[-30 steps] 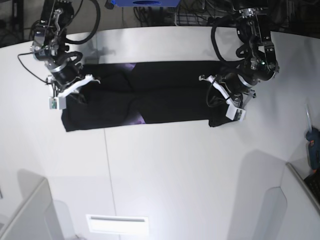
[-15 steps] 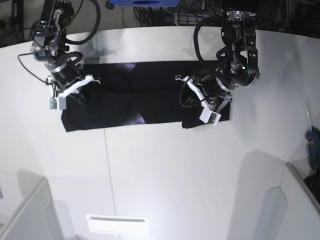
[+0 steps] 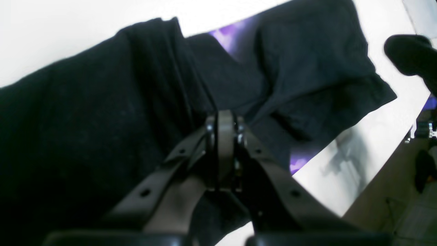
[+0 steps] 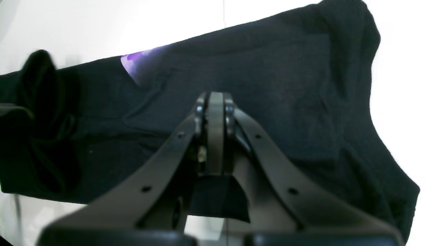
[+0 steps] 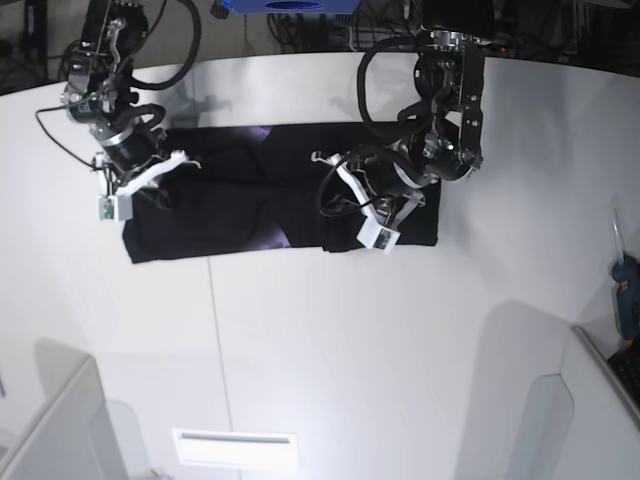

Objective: Fold the T-shirt properly
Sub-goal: 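Fold the strip end with the left gripper toward the right gripper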

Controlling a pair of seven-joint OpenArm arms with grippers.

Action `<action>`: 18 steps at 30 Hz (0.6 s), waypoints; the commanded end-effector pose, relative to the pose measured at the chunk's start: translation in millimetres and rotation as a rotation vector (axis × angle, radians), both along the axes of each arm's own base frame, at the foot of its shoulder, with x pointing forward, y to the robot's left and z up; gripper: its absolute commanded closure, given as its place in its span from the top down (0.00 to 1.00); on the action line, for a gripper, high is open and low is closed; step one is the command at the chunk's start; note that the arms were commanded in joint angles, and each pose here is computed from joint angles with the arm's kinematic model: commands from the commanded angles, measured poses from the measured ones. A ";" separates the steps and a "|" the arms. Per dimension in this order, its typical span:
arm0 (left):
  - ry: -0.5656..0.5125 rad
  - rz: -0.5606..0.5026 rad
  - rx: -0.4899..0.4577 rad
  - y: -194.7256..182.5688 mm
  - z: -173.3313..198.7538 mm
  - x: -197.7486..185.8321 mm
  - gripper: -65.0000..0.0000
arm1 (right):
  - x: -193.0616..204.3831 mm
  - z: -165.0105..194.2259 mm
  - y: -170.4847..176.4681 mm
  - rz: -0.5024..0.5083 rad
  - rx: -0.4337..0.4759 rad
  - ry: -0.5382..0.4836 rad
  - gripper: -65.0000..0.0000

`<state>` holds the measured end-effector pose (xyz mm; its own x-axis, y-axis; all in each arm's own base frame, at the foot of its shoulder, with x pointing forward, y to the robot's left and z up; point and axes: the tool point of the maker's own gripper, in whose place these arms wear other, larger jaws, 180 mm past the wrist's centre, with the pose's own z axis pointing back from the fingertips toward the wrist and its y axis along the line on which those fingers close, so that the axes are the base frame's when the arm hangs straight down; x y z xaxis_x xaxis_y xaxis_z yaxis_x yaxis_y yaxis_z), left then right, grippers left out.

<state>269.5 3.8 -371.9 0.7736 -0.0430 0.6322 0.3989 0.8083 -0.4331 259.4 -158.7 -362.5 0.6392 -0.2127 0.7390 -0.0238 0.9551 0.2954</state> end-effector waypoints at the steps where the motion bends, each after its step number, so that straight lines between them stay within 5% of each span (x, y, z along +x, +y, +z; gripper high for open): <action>1: -0.035 0.003 -0.038 -6.3 11.3 8.2 0.00 | 7.2 13.3 -2.9 -0.001 -0.005 -0.053 0.00; 18: -0.001 -0.037 -0.078 -34.4 5.6 13.6 0.00 | 7.2 13.2 -3.1 -0.002 -0.005 -0.052 0.00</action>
<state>274.4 -24.3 -380.4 0.7981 -0.0453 0.6009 0.4082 0.7742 -0.4838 259.5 -159.7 -362.3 0.6384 -0.2128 0.7397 -0.0222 0.9555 0.2940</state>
